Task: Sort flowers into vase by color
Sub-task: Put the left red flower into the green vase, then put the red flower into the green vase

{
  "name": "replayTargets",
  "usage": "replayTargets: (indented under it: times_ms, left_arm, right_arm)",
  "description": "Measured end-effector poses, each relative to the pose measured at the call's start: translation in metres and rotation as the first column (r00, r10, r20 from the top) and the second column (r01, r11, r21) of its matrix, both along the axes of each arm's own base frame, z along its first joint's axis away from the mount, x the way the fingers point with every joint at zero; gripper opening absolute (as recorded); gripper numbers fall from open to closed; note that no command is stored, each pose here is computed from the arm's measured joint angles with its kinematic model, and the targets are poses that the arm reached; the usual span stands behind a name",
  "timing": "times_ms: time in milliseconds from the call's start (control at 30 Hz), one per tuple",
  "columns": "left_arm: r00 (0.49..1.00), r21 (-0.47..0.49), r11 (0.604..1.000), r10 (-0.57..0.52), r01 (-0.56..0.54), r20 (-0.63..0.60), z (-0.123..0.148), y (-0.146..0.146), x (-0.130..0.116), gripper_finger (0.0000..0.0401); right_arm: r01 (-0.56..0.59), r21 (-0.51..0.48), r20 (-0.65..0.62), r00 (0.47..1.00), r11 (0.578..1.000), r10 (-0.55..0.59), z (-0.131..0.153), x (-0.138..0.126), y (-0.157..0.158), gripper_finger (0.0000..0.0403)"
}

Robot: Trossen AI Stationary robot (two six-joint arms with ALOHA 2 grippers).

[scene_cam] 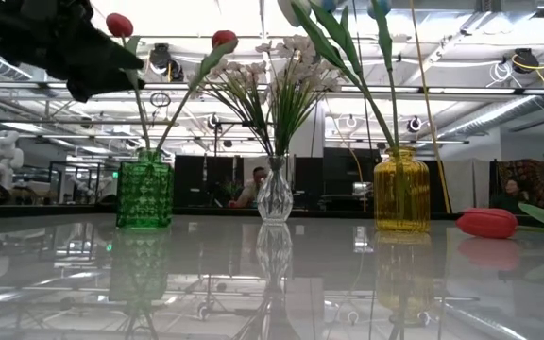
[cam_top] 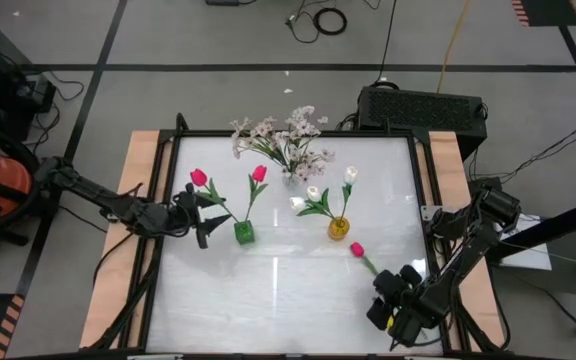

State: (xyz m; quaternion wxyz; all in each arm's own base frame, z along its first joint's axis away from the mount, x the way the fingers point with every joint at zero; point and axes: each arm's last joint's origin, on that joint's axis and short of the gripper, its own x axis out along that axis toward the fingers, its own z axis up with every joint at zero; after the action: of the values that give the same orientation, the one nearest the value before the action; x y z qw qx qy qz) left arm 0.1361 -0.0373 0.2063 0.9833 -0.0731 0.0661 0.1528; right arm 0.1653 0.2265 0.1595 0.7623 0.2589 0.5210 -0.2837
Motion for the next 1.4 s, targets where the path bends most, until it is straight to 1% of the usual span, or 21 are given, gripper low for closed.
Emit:
replayTargets:
  times_ms: [100,167,267,367,467,667,800,933,967,1067,1267,1333,1400]
  left_arm:
    - [0.998,0.02,1.0,-0.01,0.011,-0.055,-0.002,0.0,-0.003,0.0275]
    - [0.997,0.019,1.0,-0.018,0.019,-0.07,0.0,-0.001,-0.006,0.0284]
    - [0.995,0.008,0.999,-0.033,0.034,-0.092,0.004,-0.001,-0.011,0.029]
    - [0.991,-0.026,0.999,-0.051,0.048,-0.126,0.004,-0.002,-0.019,0.029]
    - [0.987,-0.061,0.996,-0.069,0.061,-0.145,0.002,-0.002,-0.024,0.029]
    - [0.972,-0.143,0.984,-0.131,0.104,-0.194,-0.005,-0.008,-0.031,0.029]
    - [0.961,-0.212,0.967,-0.185,0.141,-0.207,-0.008,-0.013,-0.034,0.029]
    - [0.955,-0.272,0.947,-0.228,0.172,-0.19,-0.007,-0.018,-0.037,0.029]
    - [0.954,-0.283,0.942,-0.236,0.178,-0.186,-0.007,-0.019,-0.037,0.029]
    - [0.95,-0.32,0.927,-0.26,0.194,-0.176,-0.007,-0.023,-0.039,0.029]
    - [0.936,-0.352,0.906,-0.309,0.236,-0.168,-0.008,-0.029,-0.043,0.029]
    - [0.935,-0.356,0.904,-0.312,0.238,-0.166,-0.008,-0.031,-0.044,0.029]
    - [0.933,-0.352,0.903,-0.318,0.244,-0.169,-0.009,-0.033,-0.045,0.029]
  right_arm:
    - [0.028,-0.052,-0.034,0.999,0.998,-0.03,0.0,0.003,-0.01,0.0221]
    - [0.045,-0.074,-0.049,0.998,0.996,-0.048,0.0,0.005,-0.015,0.0221]
    - [0.062,-0.064,-0.054,0.996,0.996,-0.065,-0.007,0.007,-0.02,0.0212]
    - [0.067,0.0,-0.051,0.996,0.998,-0.067,-0.018,0.007,-0.021,0.0193]
    - [0.07,0.023,-0.038,0.997,0.997,-0.069,-0.025,0.004,-0.024,0.0166]
    - [0.093,0.008,-0.05,0.994,0.996,-0.092,-0.027,0.002,-0.026,0.0105]
    - [0.096,-0.008,-0.065,0.993,0.995,-0.096,-0.027,0.001,-0.028,0.0059]
    - [0.094,-0.02,-0.076,0.993,0.995,-0.095,-0.027,0.001,-0.029,0.0012]
    - [0.09,-0.025,-0.076,0.993,0.996,-0.091,-0.025,0.002,-0.028,0.0007]
    - [0.083,-0.025,-0.07,0.994,0.996,-0.085,-0.017,0.006,-0.023,0.0006]
    - [-0.005,-0.002,-0.057,0.998,1.0,0.005,0.001,0.013,-0.01,0.0003]
    - [-0.006,0.011,-0.069,0.998,1.0,0.006,0.003,0.014,-0.009,0.0008]
    - [0.028,0.003,-0.093,0.995,1.0,-0.027,0.004,0.012,-0.01,0.0016]
